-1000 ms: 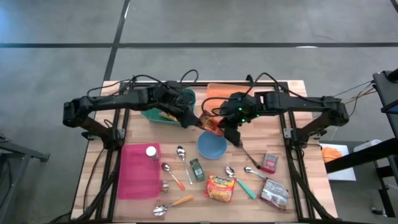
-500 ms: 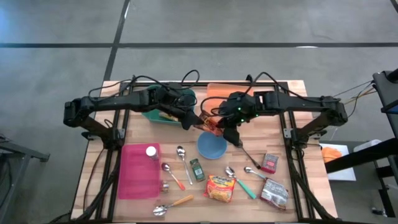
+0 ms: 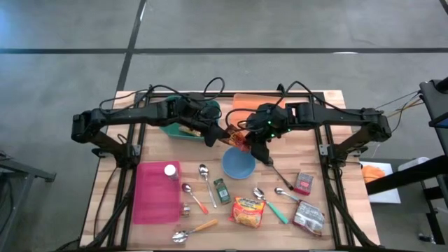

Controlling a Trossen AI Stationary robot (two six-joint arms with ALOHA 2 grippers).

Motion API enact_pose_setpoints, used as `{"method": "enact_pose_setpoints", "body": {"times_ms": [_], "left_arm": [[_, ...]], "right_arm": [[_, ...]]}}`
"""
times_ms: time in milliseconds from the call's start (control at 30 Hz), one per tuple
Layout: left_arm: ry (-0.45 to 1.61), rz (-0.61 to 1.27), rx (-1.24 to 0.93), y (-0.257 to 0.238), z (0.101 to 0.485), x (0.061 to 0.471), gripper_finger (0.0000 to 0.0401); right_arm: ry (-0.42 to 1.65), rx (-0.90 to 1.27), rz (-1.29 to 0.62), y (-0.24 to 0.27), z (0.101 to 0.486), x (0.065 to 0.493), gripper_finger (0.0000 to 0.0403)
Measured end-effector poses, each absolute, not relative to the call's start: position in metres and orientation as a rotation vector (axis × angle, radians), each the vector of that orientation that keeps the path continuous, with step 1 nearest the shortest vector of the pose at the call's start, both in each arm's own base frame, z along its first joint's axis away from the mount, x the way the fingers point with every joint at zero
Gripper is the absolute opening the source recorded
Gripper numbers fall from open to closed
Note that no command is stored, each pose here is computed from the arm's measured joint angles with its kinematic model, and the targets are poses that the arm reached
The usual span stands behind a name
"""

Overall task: Pick & Place Food Item
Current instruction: Put the orange seasoning bag into the pink bin

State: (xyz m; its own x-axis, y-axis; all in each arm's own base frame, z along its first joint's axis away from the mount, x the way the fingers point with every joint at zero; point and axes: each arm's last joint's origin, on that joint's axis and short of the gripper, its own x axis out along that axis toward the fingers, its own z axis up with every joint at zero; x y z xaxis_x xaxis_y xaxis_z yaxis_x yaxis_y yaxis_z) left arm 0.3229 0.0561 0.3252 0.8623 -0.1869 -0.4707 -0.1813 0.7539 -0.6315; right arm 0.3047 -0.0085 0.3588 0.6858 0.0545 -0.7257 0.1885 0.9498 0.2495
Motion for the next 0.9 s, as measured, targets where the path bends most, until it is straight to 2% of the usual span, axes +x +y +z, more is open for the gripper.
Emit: {"method": "enact_pose_setpoints", "body": {"times_ms": [233,400,667,900], "left_arm": [[0.548,0.002,-0.706,0.056,0.325,0.323,0.0],[0.62,0.017,-0.72,0.051,0.324,0.313,0.0],[0.707,0.136,-0.697,0.04,0.344,0.268,0.0],[0.832,0.192,-0.632,0.015,0.357,0.22,0.0]], "right_arm": [[0.813,0.318,-0.075,-0.008,0.359,0.305,0.0228],[0.816,0.317,-0.08,-0.009,0.359,0.305,0.0283],[0.836,0.268,-0.162,-0.011,0.356,0.303,0.0327],[0.844,0.199,-0.183,-0.013,0.355,0.302,0.0336]]}}
